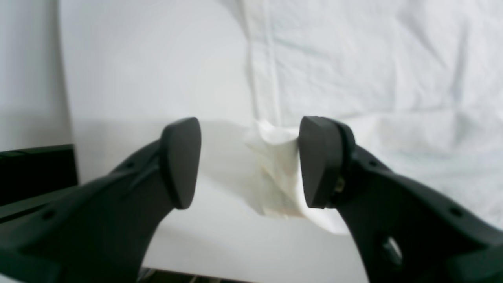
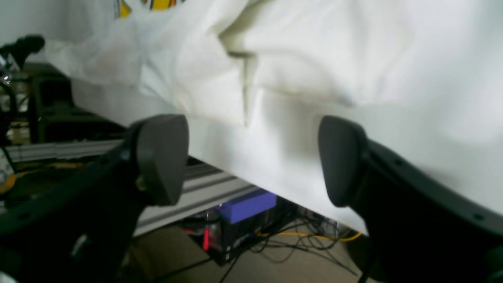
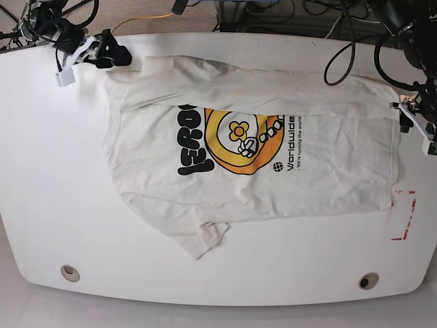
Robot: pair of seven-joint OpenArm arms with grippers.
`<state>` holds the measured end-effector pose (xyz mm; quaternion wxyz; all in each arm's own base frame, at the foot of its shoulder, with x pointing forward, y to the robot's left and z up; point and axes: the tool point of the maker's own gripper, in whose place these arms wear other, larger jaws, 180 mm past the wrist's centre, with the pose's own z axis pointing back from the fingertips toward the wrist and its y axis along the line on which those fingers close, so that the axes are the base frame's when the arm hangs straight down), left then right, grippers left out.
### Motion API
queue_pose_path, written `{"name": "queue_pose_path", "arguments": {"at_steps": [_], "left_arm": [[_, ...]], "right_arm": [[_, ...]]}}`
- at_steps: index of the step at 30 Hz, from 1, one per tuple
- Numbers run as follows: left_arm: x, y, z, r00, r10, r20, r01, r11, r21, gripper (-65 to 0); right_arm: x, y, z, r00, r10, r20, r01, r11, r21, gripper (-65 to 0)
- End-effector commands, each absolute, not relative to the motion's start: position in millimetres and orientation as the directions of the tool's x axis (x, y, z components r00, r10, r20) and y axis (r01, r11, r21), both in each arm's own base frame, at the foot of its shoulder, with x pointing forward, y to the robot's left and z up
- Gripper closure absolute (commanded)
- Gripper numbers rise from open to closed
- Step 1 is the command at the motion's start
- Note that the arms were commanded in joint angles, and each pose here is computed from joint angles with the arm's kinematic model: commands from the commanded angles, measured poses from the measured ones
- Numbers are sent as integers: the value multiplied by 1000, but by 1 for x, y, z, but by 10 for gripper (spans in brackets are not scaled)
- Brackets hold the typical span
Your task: Fold the T-shirt properly
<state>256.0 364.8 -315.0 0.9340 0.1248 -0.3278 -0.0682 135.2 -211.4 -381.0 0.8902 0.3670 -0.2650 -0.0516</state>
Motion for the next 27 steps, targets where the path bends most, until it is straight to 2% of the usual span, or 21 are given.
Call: {"name": "queue_pose_path", "arguments": {"at_steps": [1, 12, 22, 27], "left_arm": [[257, 381, -295, 748, -204, 631, -5, 950, 312, -372], [250, 405, -279, 738, -168, 654, -80, 940, 332, -372], [242, 425, -265, 732, -156, 663, -128, 925, 359, -372], [241, 425, -266, 734, -156, 661, -127, 925, 359, -372]], "right_arm": [[138, -210, -375, 845, -281, 454, -125, 723, 680, -495], [147, -187, -407, 884, -196, 424, -122, 779, 615, -495], [147, -142, -411, 904, -132, 406, -196, 718, 668, -495], [147, -133, -411, 902, -153, 403, -188, 701, 688, -491]]}}
